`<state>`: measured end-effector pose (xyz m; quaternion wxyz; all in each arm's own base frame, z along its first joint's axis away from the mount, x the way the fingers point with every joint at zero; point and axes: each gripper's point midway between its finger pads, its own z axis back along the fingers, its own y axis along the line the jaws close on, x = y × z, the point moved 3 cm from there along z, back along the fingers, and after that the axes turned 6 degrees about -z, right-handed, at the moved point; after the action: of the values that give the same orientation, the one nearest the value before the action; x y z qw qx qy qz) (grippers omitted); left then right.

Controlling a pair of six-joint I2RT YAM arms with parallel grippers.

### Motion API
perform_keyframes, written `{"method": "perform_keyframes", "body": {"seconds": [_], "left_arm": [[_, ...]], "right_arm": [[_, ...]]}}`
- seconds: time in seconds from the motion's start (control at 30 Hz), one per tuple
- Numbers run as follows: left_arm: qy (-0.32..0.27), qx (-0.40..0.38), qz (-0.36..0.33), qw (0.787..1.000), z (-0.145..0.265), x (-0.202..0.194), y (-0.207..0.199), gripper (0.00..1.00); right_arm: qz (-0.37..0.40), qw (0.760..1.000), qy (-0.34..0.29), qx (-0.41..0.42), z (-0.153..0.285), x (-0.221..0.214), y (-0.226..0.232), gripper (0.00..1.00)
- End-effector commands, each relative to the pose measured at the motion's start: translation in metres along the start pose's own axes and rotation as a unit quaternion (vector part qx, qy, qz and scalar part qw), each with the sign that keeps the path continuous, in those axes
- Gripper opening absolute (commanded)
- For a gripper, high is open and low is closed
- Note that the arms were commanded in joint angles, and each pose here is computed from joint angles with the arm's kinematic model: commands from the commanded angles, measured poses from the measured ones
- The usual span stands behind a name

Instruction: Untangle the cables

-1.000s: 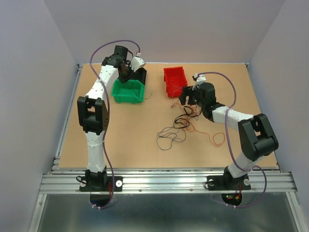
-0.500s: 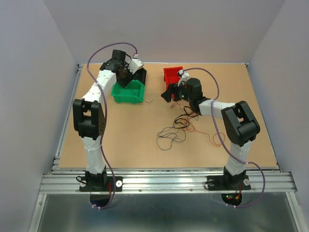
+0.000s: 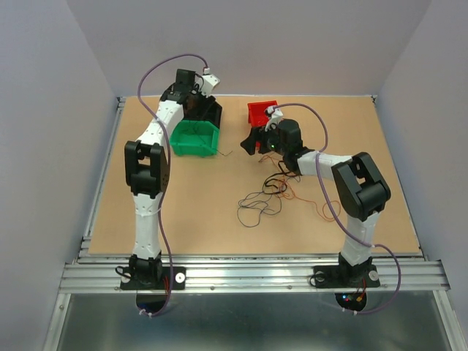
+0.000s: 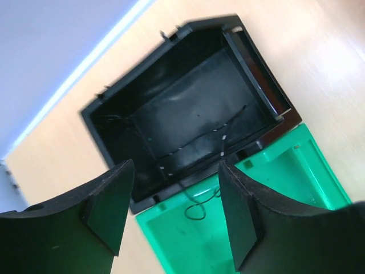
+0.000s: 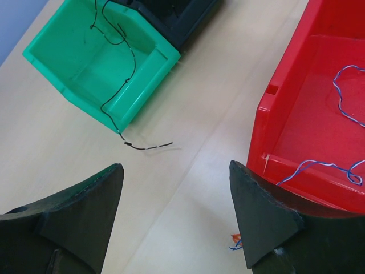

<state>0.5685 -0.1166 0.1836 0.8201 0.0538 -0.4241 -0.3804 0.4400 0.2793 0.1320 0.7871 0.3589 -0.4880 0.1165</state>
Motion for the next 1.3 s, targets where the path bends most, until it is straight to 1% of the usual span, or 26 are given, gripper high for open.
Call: {"method": "perform_keyframes", "body": {"seconds": [0.0, 0.17, 0.27, 0.33, 0.37, 0.43, 0.5, 0.53, 0.57, 0.67, 0.77, 0.83, 0.87, 0.97, 1.1, 1.13, 1.17, 1.27], "left_arm": [[-0.003, -0.014, 0.026, 1.000, -0.008, -0.001, -0.003, 0.72], [0.005, -0.010, 0.036, 0.999, -0.020, -0.007, -0.004, 0.71], [0.017, -0.003, 0.041, 0.999, -0.027, -0.015, -0.004, 0.62], [0.026, 0.001, 0.042, 0.999, -0.032, -0.021, -0.005, 0.48], [0.031, -0.001, 0.042, 0.999, -0.033, -0.024, -0.007, 0.37], [0.035, -0.005, 0.041, 0.999, -0.035, -0.028, -0.010, 0.30], [0.037, -0.010, 0.040, 0.998, -0.036, -0.030, -0.012, 0.20], [0.038, -0.014, 0.040, 0.998, -0.036, -0.031, -0.014, 0.04], [0.038, -0.015, 0.039, 0.998, -0.036, -0.032, -0.015, 0.00], [0.024, -0.014, 0.040, 0.999, -0.023, -0.025, -0.013, 0.00], [-0.020, 0.001, 0.040, 0.999, -0.002, -0.010, -0.007, 0.00], [-0.039, 0.006, 0.040, 0.998, 0.016, -0.007, -0.009, 0.00], [-0.059, 0.017, 0.041, 0.997, 0.022, 0.000, -0.006, 0.00], [-0.089, 0.029, 0.040, 0.995, 0.044, 0.005, -0.006, 0.00], [-0.113, 0.039, 0.029, 0.992, 0.074, 0.008, -0.008, 0.00], [-0.106, 0.032, 0.028, 0.993, 0.073, -0.002, -0.016, 0.00], [-0.111, 0.034, 0.022, 0.993, 0.081, 0.000, -0.015, 0.00], [-0.095, 0.023, 0.017, 0.995, 0.082, -0.017, -0.027, 0.00]], "right_arm": [[0.020, 0.998, -0.052, 0.003, 0.006, 0.032, 0.009, 0.80], [0.020, 0.998, -0.053, 0.001, 0.007, 0.032, 0.009, 0.80], [0.021, 0.998, -0.054, 0.001, 0.009, 0.032, 0.010, 0.80], [0.022, 0.998, -0.055, -0.001, 0.011, 0.032, 0.009, 0.80], [0.023, 0.998, -0.056, -0.002, 0.012, 0.033, 0.009, 0.80], [0.024, 0.998, -0.057, -0.003, 0.013, 0.033, 0.009, 0.80], [0.025, 0.998, -0.057, -0.005, 0.014, 0.032, 0.008, 0.79], [0.026, 0.998, -0.057, -0.006, 0.015, 0.032, 0.008, 0.79], [0.026, 0.998, -0.057, -0.007, 0.015, 0.032, 0.008, 0.79], [0.028, 0.998, -0.057, -0.009, 0.015, 0.031, 0.007, 0.79], [0.029, 0.998, -0.057, -0.012, 0.016, 0.031, 0.007, 0.79], [0.030, 0.998, -0.057, -0.012, 0.016, 0.031, 0.007, 0.79], [0.030, 0.998, -0.058, -0.012, 0.017, 0.032, 0.006, 0.79], [0.030, 0.998, -0.057, -0.013, 0.017, 0.031, 0.006, 0.79], [0.031, 0.998, -0.057, -0.014, 0.018, 0.030, 0.006, 0.79], [0.031, 0.998, -0.057, -0.016, 0.018, 0.030, 0.005, 0.79], [0.032, 0.998, -0.057, -0.017, 0.019, 0.030, 0.005, 0.79], [0.032, 0.998, -0.057, -0.016, 0.020, 0.030, 0.005, 0.79]]}}
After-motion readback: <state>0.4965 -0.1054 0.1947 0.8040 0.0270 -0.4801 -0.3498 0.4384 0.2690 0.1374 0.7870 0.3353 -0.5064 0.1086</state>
